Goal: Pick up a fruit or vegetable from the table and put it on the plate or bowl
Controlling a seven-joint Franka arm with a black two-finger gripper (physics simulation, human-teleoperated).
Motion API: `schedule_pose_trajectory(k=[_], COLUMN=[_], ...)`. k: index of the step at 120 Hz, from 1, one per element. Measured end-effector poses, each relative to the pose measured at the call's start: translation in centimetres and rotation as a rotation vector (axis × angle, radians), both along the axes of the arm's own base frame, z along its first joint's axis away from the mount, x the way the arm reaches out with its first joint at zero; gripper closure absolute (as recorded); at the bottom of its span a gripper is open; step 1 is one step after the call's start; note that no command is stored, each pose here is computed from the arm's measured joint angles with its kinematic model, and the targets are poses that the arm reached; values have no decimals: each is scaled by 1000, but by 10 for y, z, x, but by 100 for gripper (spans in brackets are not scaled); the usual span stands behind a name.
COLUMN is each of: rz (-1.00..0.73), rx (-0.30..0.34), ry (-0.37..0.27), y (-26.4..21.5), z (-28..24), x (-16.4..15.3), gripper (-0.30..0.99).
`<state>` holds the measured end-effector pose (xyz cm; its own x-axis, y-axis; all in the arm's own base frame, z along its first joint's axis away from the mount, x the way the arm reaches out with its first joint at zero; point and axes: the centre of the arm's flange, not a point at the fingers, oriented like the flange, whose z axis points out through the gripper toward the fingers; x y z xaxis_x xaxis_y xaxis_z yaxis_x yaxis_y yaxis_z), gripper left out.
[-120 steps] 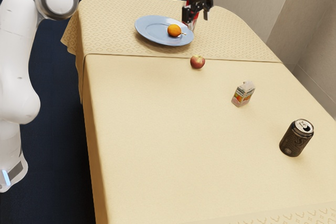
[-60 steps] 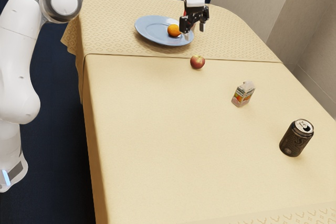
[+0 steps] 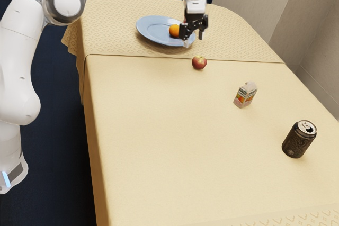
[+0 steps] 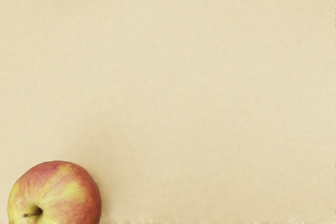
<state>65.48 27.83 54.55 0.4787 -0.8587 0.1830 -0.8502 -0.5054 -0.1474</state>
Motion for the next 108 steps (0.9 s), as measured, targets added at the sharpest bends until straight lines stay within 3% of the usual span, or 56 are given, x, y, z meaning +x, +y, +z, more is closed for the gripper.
schedule_pose_trajectory(k=[18, 29, 46, 86, 108], rz=[-25, -75, -78, -97, -102], rx=[11, 60, 94, 72, 72], ry=[-1, -2, 22, 103, 71], y=[-16, -45, -40, -32, -34], z=[7, 13, 2, -39, -37], x=[3, 13, 15, 16, 21], gripper=[0, 0, 0, 0, 0])
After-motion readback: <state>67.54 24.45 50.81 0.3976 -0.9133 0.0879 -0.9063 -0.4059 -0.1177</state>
